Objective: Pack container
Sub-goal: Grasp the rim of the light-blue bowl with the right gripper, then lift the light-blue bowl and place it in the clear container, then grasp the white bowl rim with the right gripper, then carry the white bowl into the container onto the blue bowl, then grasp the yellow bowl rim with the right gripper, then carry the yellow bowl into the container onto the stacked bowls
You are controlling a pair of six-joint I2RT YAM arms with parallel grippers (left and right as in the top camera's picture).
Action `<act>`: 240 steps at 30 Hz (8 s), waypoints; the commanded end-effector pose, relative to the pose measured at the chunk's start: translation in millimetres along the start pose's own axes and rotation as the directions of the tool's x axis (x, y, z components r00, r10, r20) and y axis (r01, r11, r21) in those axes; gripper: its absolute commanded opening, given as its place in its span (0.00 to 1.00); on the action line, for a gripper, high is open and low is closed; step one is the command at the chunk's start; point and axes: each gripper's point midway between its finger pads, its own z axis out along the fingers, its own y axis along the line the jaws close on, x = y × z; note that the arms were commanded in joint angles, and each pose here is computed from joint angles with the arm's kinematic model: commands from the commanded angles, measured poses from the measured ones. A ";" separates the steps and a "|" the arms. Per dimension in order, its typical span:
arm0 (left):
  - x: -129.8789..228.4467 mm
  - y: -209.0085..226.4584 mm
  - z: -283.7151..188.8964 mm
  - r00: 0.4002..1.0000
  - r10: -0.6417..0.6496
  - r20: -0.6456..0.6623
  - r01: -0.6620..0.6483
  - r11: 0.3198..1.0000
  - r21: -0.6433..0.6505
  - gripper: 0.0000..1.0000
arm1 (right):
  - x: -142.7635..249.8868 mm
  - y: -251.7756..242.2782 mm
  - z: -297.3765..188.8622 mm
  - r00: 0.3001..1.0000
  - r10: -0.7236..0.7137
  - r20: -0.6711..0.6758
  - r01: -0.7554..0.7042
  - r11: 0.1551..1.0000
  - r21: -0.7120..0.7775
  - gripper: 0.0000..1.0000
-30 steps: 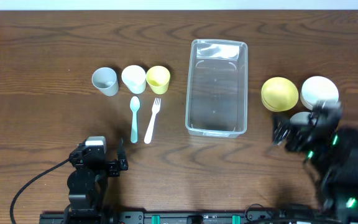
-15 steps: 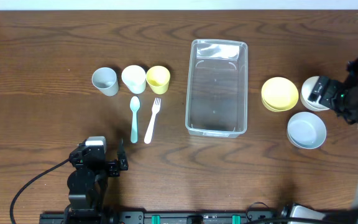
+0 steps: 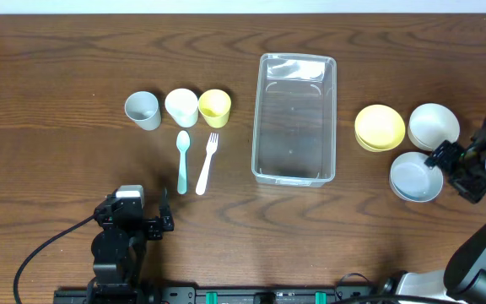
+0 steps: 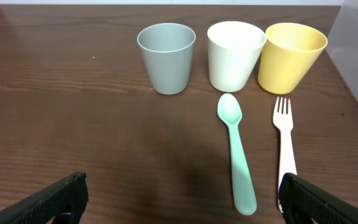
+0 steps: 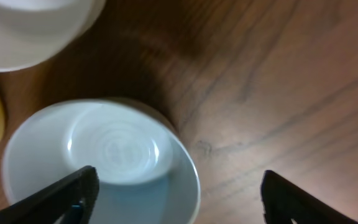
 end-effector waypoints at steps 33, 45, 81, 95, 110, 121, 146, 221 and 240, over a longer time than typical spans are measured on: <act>6.8 0.6 2.7 1.000 -0.014 -0.013 0.014 1.000 -0.002 0.98 | 88.1 180.3 -216.9 0.859 -0.180 0.480 0.470 0.650 -0.597 0.01; 6.8 0.6 2.7 1.000 -0.014 -0.013 0.014 1.000 -0.002 0.98 | 70.8 306.4 -122.1 0.765 -0.568 0.305 0.644 0.677 -0.356 0.01; 6.8 0.6 2.7 1.000 -0.014 -0.013 0.014 1.000 -0.002 0.98 | -42.3 221.6 -169.2 0.877 -0.354 0.326 0.442 0.861 -0.252 0.44; 6.8 0.6 2.7 1.000 -0.014 -0.013 0.014 1.000 -0.002 0.98 | -80.8 53.0 -32.6 0.999 0.036 -0.005 -0.036 0.997 -0.075 0.54; 6.8 0.6 2.7 1.000 -0.014 -0.013 0.014 1.000 -0.002 0.98 | -78.0 35.7 38.2 0.996 0.082 0.018 -0.081 0.995 -0.063 0.46; 6.8 0.6 2.7 1.000 -0.014 -0.013 0.014 1.000 -0.002 0.98 | -80.8 42.9 20.4 0.996 0.085 0.014 -0.083 0.991 -0.103 0.01; 6.8 0.6 2.7 1.000 -0.014 -0.013 0.014 1.000 -0.002 0.98 | 54.4 350.6 -138.8 0.765 -0.430 0.480 0.628 0.665 -0.404 0.01; 6.8 0.6 2.7 1.000 -0.014 -0.013 0.014 1.000 -0.002 0.98 | 44.2 260.0 -187.6 0.768 -0.385 0.512 0.591 0.734 -0.334 0.01; 6.8 0.6 2.7 1.000 -0.014 -0.013 0.014 1.000 -0.002 0.98 | 19.4 185.7 29.4 0.927 -0.370 -0.062 0.363 0.926 -0.103 0.56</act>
